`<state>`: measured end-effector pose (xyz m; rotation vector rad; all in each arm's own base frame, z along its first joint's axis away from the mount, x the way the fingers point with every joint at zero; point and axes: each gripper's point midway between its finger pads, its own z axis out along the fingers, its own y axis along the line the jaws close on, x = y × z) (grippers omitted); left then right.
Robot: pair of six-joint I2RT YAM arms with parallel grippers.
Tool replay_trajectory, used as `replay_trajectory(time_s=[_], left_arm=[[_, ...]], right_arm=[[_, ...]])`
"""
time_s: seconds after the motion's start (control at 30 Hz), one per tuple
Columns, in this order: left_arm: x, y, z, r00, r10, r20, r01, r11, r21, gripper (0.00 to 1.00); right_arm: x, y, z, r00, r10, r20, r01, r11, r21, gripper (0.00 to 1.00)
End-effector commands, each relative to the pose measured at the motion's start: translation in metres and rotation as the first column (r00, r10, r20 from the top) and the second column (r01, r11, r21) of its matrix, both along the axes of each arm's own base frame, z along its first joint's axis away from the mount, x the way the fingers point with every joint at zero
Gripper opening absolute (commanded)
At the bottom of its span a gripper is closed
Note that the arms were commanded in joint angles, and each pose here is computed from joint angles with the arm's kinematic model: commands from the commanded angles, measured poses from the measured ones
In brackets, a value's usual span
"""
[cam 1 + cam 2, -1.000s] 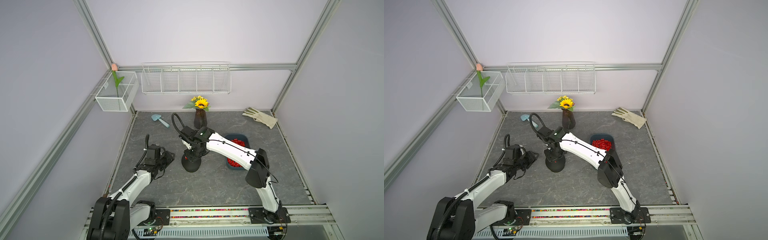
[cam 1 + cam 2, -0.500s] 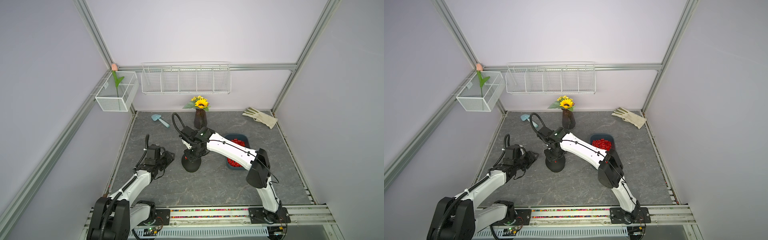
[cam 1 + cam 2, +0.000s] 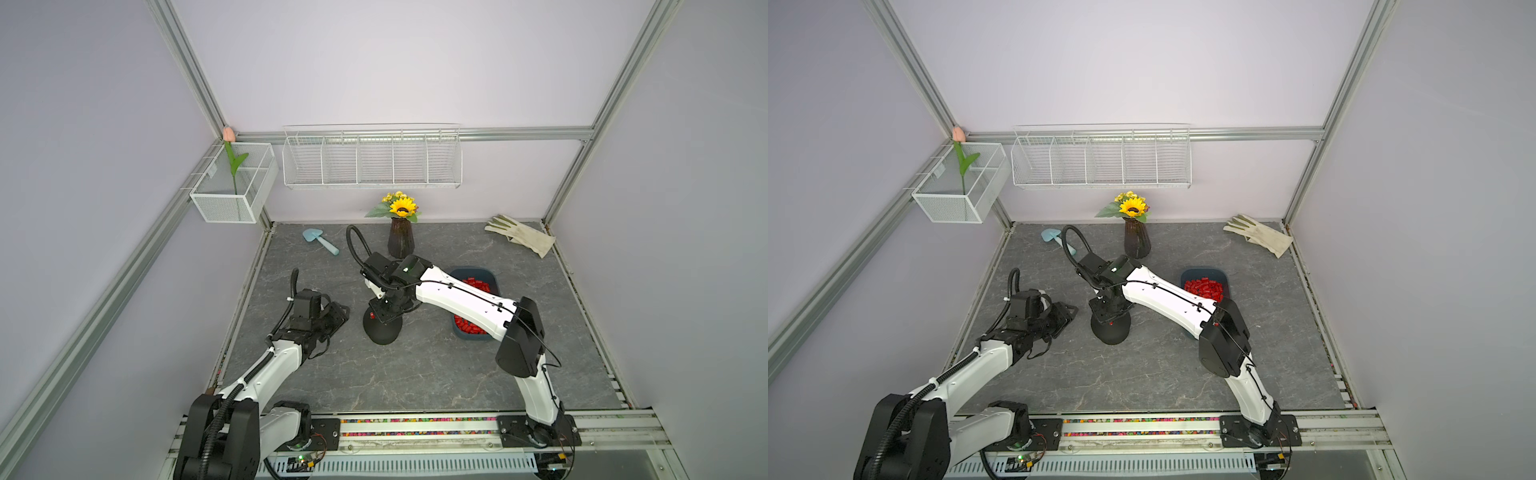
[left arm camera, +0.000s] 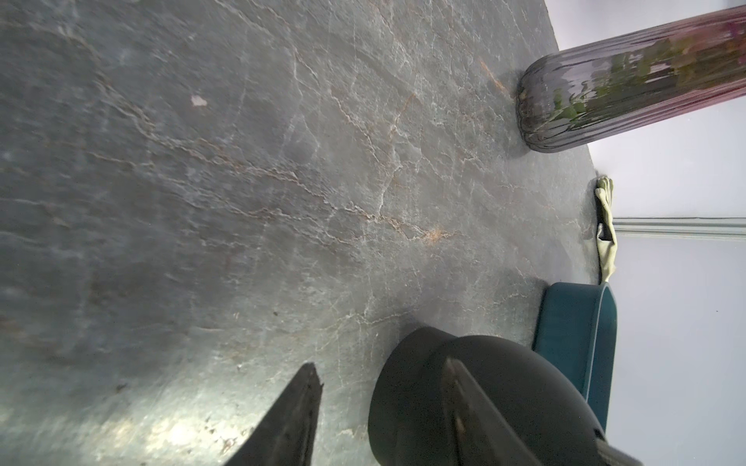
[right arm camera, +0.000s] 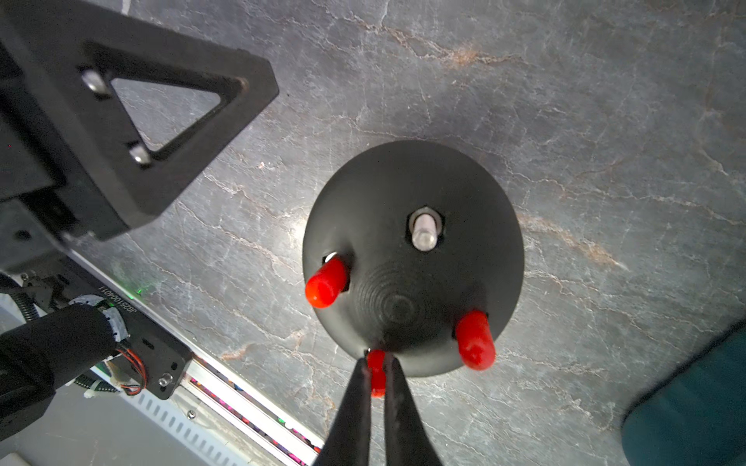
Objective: Cover the protruding screws with screw protection sleeves
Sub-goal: Attach the screw protection sleeve to the screw.
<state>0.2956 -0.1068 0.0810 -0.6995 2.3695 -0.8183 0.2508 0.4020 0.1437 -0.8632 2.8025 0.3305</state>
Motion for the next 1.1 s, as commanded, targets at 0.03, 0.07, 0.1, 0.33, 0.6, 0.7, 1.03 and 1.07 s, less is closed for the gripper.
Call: replay_trajectory(time_s=[0.03,0.07,0.1,0.33,0.6,0.7,1.03,1.07], left_arm=[[-0.003,0.003,0.002,1.0,0.008,-0.005,-0.008,1.0,0.005,0.52],[-0.003,0.004,0.002,1.0,0.008,-0.006,-0.008,1.0,0.008,0.52],[-0.003,0.004,0.003,1.0,0.009,-0.003,-0.009,1.0,0.009,0.52],[-0.006,0.006,0.007,1.0,0.014,0.004,-0.014,1.0,0.018,0.52],[-0.005,0.009,0.016,1.0,0.022,0.02,-0.023,0.999,0.03,0.53],[-0.002,0.009,0.022,0.999,0.02,0.035,-0.021,0.999,0.032,0.53],[0.005,0.01,0.045,0.997,0.011,0.074,-0.016,0.998,0.057,0.53],[0.007,0.01,0.047,0.997,0.011,0.079,-0.016,0.998,0.061,0.53]], right_arm=[[-0.006,-0.019,-0.025,0.998,-0.029,-0.053,0.024,0.996,-0.083,0.11],[-0.006,-0.019,-0.026,0.998,-0.03,-0.054,0.025,0.996,-0.083,0.11],[-0.005,-0.02,-0.026,0.998,-0.031,-0.054,0.027,0.996,-0.085,0.11],[-0.004,-0.024,-0.031,0.998,-0.036,-0.058,0.03,0.995,-0.098,0.11],[0.003,-0.02,-0.008,0.999,-0.031,-0.008,0.031,0.999,-0.045,0.13],[0.007,-0.019,0.006,0.999,-0.028,0.025,0.028,0.999,-0.024,0.16],[0.027,-0.033,0.056,0.988,-0.065,0.143,0.06,0.997,0.042,0.24],[0.029,-0.037,0.061,0.985,-0.073,0.159,0.066,0.997,0.045,0.25]])
